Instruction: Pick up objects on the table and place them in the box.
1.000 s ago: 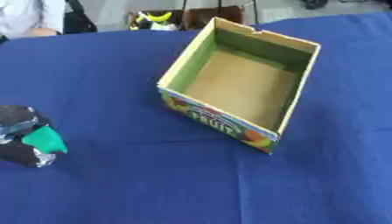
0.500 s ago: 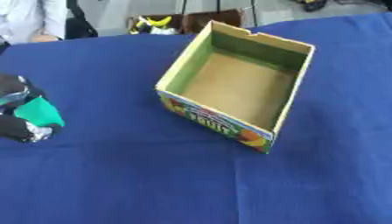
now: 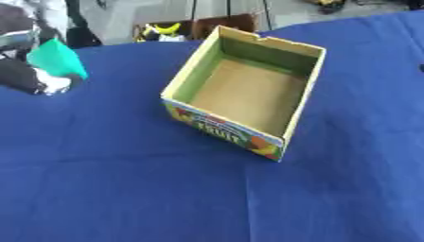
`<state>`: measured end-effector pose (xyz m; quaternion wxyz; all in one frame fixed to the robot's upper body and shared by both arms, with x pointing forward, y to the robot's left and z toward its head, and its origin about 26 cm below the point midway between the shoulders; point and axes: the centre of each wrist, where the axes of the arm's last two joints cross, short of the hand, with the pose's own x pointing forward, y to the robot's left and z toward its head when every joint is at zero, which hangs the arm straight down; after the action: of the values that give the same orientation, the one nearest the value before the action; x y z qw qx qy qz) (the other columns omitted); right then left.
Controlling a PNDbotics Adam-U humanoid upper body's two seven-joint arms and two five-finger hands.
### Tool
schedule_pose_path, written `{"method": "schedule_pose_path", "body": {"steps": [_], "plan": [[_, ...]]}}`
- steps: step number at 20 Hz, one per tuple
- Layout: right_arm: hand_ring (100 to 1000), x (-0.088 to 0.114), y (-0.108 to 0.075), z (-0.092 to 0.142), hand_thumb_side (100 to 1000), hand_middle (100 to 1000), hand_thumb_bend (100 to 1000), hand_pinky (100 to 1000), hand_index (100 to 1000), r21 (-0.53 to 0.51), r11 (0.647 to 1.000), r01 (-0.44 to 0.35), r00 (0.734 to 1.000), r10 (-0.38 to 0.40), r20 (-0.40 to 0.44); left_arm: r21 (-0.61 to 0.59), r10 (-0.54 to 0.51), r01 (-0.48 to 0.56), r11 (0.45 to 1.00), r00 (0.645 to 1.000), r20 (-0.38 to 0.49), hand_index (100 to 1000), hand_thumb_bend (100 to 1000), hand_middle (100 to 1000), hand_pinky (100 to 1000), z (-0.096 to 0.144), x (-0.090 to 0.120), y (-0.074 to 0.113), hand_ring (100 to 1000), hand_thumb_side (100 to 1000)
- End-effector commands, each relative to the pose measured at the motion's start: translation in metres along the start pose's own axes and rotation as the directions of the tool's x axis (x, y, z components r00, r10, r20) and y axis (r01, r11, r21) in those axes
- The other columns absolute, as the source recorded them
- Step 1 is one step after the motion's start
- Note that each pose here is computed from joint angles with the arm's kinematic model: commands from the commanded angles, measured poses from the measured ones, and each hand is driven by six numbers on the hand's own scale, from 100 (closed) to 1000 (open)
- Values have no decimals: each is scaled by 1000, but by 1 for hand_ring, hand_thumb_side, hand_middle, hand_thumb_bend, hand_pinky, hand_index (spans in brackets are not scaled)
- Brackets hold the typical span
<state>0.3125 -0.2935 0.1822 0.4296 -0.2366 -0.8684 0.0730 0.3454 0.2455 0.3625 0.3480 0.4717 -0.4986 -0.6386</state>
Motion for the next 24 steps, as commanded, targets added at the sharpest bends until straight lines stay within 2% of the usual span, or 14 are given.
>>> {"method": "schedule_pose_path", "body": {"steps": [1, 7, 11, 17, 24], "plan": [[895, 6, -3, -5, 1000, 754, 100, 873, 896, 17, 1000, -15, 999, 15, 33, 35, 2, -4, 999, 999, 36, 737, 100, 461, 198, -10, 5, 18, 399, 703], [896, 10, 1, -8, 1000, 754, 100, 873, 896, 41, 999, -1, 999, -1, 52, 85, 20, -28, 996, 995, 98, 737, 100, 454, 185, -33, 26, 46, 393, 676], [896, 14, 4, -11, 1000, 754, 100, 873, 896, 51, 999, 10, 998, -14, 69, 118, 24, -39, 992, 992, 127, 727, 100, 435, 159, -43, 42, 58, 374, 662], [897, 19, 7, -14, 1000, 754, 100, 874, 897, 63, 998, 25, 996, -30, 89, 111, 95, -115, 987, 981, 171, 718, 100, 424, 141, -75, 61, 53, 359, 636], [897, 25, 9, -19, 1000, 754, 100, 875, 897, 69, 997, 36, 993, -44, 112, 75, 166, -183, 980, 968, 190, 711, 100, 415, 130, -111, 75, 33, 350, 614]]}}
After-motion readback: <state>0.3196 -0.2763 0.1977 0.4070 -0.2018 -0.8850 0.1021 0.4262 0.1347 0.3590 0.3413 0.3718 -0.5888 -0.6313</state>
